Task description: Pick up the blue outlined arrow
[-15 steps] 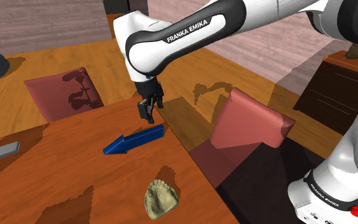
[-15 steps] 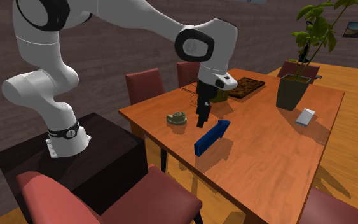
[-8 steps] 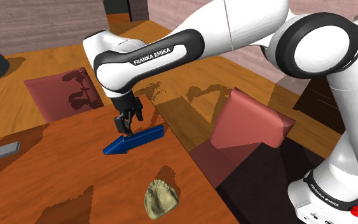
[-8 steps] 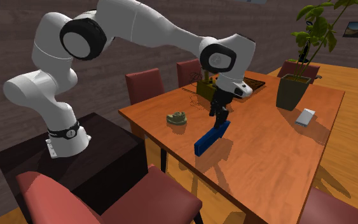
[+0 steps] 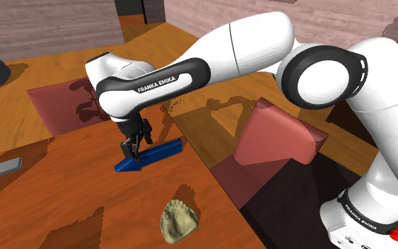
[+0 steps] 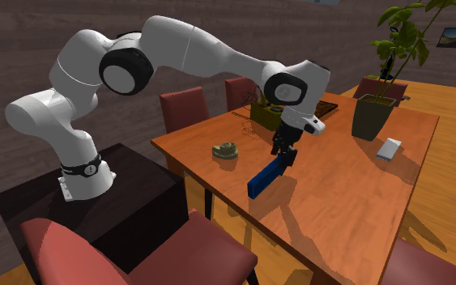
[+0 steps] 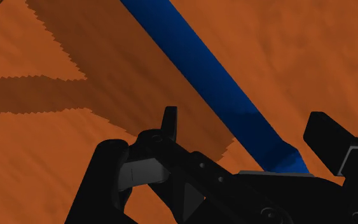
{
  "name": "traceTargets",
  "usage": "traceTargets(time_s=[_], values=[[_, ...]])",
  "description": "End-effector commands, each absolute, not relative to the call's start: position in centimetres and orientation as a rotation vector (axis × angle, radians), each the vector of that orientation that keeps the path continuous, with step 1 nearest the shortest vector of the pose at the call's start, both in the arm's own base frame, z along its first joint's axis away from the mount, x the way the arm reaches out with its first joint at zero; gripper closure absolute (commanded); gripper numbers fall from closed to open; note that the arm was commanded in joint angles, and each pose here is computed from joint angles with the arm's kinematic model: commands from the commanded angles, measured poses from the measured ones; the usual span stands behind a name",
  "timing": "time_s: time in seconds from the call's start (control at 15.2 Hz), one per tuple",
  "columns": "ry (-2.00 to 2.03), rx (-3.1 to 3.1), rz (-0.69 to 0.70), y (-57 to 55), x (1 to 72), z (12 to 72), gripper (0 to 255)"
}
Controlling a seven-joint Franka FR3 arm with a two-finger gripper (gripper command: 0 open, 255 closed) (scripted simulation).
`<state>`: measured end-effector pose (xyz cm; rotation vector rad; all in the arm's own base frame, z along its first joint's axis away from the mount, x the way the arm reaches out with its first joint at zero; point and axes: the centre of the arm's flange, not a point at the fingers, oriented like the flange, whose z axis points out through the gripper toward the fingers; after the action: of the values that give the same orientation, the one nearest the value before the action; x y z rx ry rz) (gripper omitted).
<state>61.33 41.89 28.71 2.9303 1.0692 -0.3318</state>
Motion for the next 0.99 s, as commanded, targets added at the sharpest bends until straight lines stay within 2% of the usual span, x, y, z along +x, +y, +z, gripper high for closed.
traceTargets(time_s=[0.0, 0.13, 0.2, 0.92], values=[[1.069, 2.93, -0.331, 41.9, 61.4, 27.5, 0], [1.069, 2.93, -0.331, 41.9, 61.4, 27.2, 0], [1.069, 2.93, -0.331, 41.9, 61.3, 27.3, 255], [1.069, 2.93, -0.331, 41.9, 61.4, 28.3, 255]])
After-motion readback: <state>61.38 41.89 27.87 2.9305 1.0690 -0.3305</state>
